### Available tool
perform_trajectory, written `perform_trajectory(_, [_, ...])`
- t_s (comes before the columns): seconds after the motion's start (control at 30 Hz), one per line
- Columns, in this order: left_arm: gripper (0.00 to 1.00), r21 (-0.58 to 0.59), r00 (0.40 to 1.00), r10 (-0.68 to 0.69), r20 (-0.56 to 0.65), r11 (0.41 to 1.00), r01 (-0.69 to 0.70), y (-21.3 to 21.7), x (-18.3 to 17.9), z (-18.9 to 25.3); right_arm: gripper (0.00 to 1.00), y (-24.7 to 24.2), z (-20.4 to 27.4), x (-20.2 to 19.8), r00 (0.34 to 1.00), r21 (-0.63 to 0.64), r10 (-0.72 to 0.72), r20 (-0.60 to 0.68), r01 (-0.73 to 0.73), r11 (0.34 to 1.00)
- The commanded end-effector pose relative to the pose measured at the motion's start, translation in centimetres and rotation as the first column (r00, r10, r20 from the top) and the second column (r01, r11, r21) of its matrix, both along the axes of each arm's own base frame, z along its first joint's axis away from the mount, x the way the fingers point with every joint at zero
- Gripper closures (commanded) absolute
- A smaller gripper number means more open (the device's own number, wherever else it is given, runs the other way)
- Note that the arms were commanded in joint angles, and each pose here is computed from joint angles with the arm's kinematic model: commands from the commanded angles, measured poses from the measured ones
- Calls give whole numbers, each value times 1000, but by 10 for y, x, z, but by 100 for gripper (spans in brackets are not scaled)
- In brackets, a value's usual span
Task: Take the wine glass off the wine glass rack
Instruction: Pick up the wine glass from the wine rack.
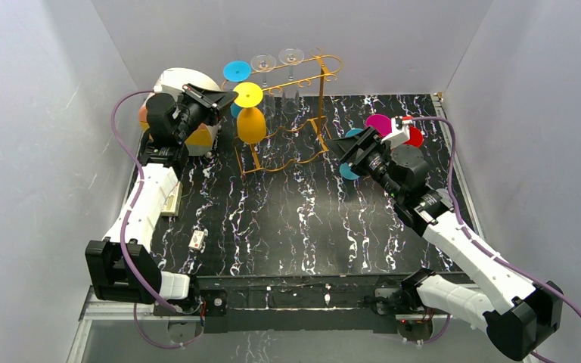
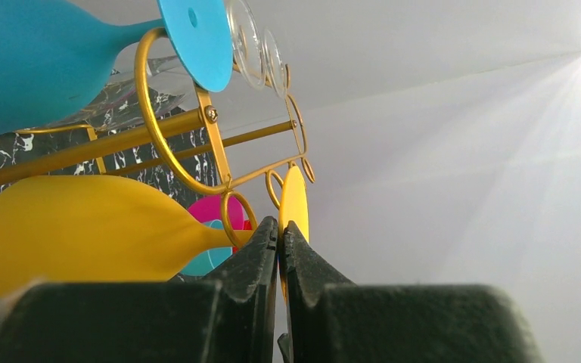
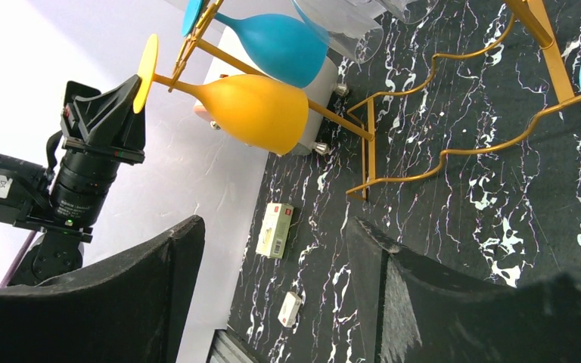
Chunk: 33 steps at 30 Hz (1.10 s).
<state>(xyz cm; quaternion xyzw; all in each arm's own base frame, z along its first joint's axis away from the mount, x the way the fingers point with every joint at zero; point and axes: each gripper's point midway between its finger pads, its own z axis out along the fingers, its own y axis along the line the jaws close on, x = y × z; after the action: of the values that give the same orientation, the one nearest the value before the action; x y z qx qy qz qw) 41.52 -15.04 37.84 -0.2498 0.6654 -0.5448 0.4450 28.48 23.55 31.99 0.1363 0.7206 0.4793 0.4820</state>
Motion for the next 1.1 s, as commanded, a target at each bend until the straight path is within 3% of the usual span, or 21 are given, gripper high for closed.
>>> perform_trajectory(0.0, [100,-24,997,-28,69,999,30,-1,-13,21,24,-5,7,1,1000,13,-22,22,22,1000])
perform_trajectory(0.57, [100,29,995,-46,86,999,44,-1,-27,21,23,-4,7,0,999,10,-20,25,19,1000])
perform_trajectory(0.73, [100,145,992,-82,99,987,68,-1,-50,12,21,-3,13,-3,998,9,-2,61,2,1000])
perform_trajectory(0.9, [100,212,977,-141,159,971,105,-3,-86,8,20,16,28,-16,974,-9,146,174,-146,989])
perform_trajectory(1.07, [100,271,943,-254,214,943,193,-13,-121,-7,16,45,37,-32,912,-48,344,225,-343,938])
